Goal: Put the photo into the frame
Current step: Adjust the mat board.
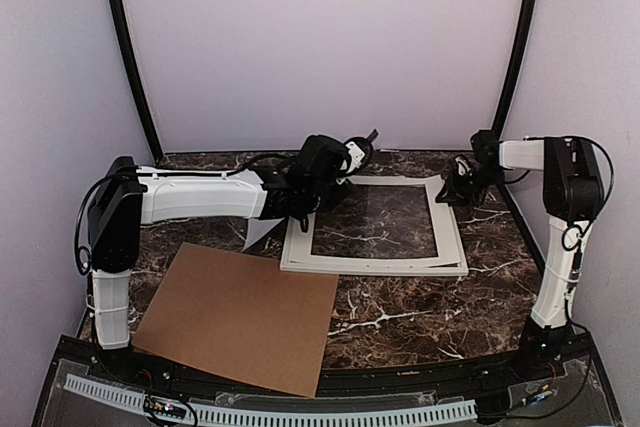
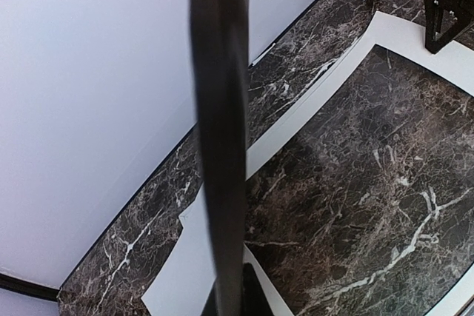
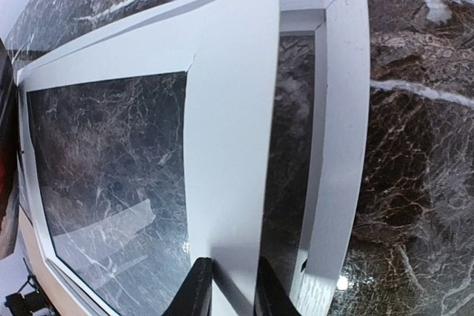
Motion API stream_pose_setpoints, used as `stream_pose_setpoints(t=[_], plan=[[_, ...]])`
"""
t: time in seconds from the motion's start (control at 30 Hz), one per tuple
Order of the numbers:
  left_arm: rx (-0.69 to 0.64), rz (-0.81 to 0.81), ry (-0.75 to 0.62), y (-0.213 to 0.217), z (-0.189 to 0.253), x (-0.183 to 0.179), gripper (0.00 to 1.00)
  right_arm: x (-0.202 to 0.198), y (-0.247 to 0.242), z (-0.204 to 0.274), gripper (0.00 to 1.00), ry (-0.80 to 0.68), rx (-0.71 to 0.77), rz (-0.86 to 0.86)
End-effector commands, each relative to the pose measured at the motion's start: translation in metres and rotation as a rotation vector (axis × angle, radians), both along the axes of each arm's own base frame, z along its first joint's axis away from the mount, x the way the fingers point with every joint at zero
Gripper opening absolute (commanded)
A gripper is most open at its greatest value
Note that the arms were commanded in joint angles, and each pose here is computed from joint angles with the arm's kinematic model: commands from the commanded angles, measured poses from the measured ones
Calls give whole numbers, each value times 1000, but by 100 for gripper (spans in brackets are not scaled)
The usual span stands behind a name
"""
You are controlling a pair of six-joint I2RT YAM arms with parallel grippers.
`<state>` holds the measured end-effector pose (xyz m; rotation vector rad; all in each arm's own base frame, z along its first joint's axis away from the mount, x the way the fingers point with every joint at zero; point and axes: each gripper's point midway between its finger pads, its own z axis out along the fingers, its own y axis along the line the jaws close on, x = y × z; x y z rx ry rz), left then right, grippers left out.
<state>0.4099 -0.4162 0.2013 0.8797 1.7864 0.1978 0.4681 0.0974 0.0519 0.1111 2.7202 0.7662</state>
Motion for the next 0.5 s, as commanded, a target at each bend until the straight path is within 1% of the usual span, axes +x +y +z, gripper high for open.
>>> stream_pose_setpoints(t=[0.0,0.2,0.47], plan=[[-19,19,-32,2,18,5,0,1,2,-2,21,12,-32,6],[-16,24,-33,3,18,5,0,6,5,-4,27,8,-35,8],[-13,22,-37,3,17,5,0,23,24,20,30,-75,63,22]])
